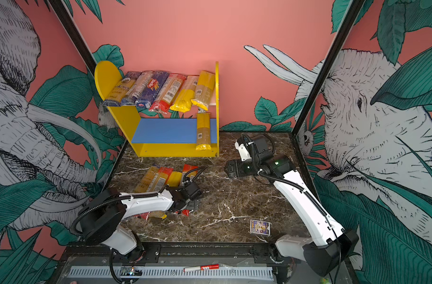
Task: Arrange pasta packages on shelves
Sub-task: Pick up the pasta bag from the center of the table, then place the pasta bag on the shelf, then move the pasta bag to the center of the table, then pick up the pasta bag from the center of the table.
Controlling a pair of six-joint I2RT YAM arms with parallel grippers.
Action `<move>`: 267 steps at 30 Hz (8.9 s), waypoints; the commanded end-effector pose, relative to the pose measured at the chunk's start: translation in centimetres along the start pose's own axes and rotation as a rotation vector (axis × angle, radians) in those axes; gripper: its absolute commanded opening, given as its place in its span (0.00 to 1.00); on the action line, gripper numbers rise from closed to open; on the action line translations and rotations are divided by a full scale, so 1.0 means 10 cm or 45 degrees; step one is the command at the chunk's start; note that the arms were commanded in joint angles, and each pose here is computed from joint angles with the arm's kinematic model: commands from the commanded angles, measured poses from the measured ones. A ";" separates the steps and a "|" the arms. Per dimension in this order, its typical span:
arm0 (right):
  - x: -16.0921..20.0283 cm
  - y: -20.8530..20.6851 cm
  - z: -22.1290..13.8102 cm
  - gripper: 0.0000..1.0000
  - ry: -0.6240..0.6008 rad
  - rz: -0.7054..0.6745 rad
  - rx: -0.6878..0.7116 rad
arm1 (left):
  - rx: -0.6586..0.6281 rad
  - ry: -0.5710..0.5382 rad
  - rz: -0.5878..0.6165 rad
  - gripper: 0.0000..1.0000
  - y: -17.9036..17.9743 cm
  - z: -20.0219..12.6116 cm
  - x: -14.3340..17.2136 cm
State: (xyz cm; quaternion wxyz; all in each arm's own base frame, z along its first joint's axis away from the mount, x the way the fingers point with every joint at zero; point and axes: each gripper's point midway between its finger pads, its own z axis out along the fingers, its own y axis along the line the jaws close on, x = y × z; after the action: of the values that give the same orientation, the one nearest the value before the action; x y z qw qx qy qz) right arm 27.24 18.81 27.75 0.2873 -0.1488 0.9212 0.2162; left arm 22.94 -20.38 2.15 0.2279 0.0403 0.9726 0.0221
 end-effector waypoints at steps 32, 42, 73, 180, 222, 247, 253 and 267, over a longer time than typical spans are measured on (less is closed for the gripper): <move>-0.50 0.28 0.16 0.99 -0.016 0.111 -0.261 | 0.170 -0.347 -0.146 0.00 0.57 -0.82 -0.25; -0.59 0.32 0.11 0.99 -0.056 0.141 -0.315 | 0.152 -0.537 -0.212 0.00 0.87 -1.41 -0.87; -0.82 -0.15 -0.15 0.99 -0.184 0.289 -0.115 | 0.331 -0.764 -0.222 0.00 0.88 -0.99 -3.59; 0.09 0.25 -0.41 0.99 -0.025 0.204 -0.248 | 0.265 0.079 -0.461 0.83 0.54 -0.43 -0.26; -0.06 0.20 -0.35 0.99 -0.001 0.161 -0.258 | 0.141 0.168 -0.247 0.99 0.68 -0.04 0.12; -0.22 0.21 -0.30 0.99 -0.001 0.155 -0.268 | 0.278 0.251 -0.250 0.00 0.54 0.03 0.38; -0.21 0.20 -0.28 0.99 -0.016 0.181 -0.281 | 0.311 0.159 -0.204 0.00 0.55 -0.32 0.11; -0.38 0.24 -0.22 0.99 -0.049 0.218 -0.359 | 0.171 -0.346 -0.228 0.00 1.18 -1.38 -0.50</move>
State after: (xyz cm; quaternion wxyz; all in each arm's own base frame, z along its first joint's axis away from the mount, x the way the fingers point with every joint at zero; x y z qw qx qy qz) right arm 27.58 19.84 31.68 0.2526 -0.1039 0.8954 0.3517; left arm 19.98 -11.17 11.96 0.2567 -0.0144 0.9621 -0.0911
